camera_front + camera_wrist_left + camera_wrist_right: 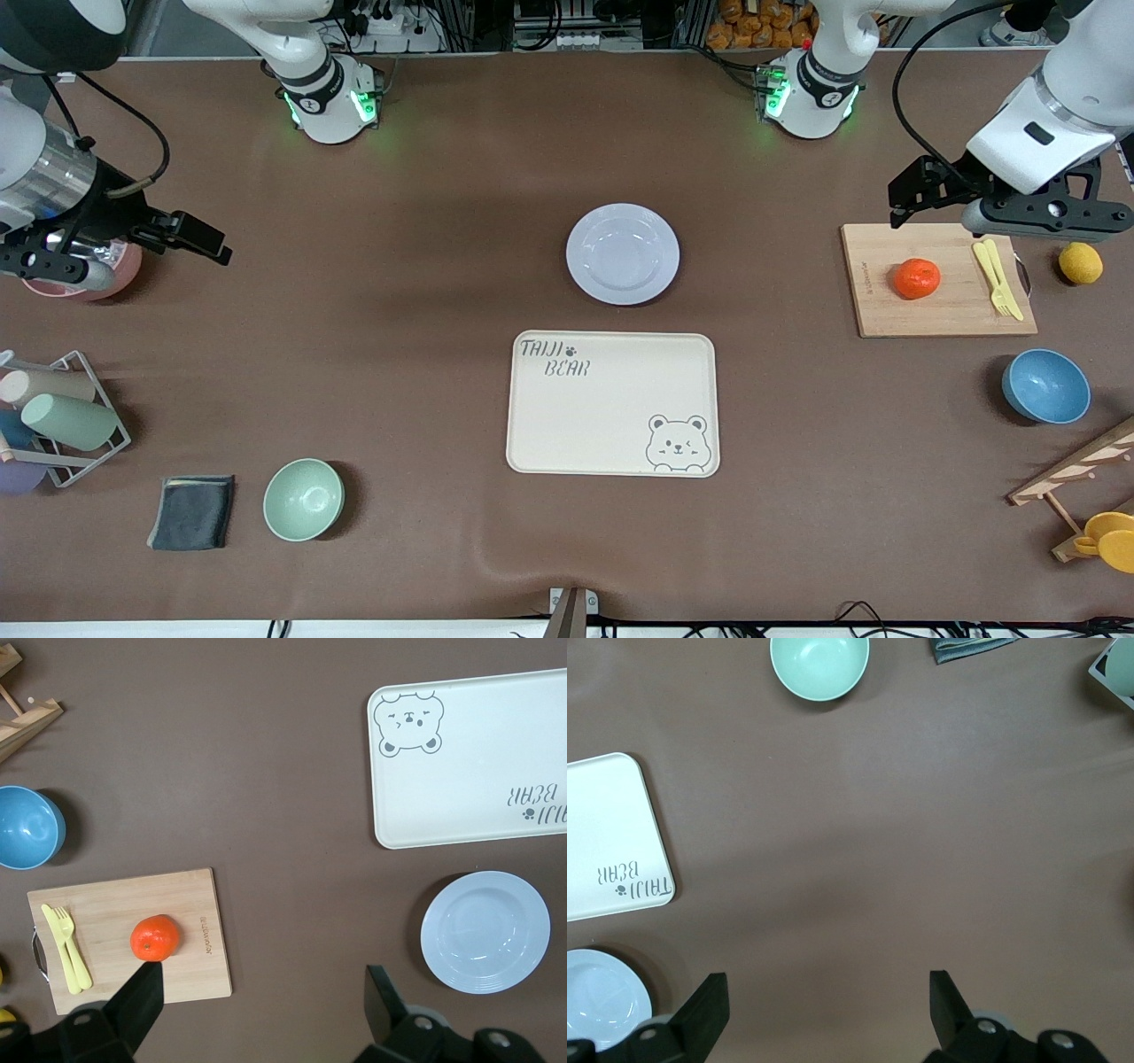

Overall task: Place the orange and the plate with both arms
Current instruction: 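Reach the left gripper down to the orange on the cutting board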

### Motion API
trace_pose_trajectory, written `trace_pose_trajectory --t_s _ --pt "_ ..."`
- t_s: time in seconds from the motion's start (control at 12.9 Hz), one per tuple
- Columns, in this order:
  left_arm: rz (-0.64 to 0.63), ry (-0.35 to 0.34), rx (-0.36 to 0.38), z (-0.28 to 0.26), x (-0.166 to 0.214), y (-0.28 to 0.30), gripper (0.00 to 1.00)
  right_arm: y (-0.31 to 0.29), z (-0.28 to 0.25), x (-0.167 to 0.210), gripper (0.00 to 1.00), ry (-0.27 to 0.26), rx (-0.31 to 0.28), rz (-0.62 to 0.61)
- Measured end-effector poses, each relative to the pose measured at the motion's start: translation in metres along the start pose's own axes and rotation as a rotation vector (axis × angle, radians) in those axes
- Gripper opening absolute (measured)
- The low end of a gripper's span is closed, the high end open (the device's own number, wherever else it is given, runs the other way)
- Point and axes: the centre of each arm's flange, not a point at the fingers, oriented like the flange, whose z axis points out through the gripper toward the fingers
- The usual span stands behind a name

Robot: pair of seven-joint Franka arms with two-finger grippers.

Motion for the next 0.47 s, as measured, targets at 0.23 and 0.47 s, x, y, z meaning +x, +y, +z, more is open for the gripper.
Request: trace_pose_trajectory --t_s 0.23,0.47 --pt "0.0 0.0 0.0 -0.0002 0.0 -0.0001 1.0 -0.0027 0.0002 -0.0009 1.0 0.0 0.0 -0.004" --pt "0.0 0.0 0.0 -0.0003 0.0 -0.0002 1.0 -0.0028 0.0002 -0.0009 1.0 0.0 0.0 -0.004"
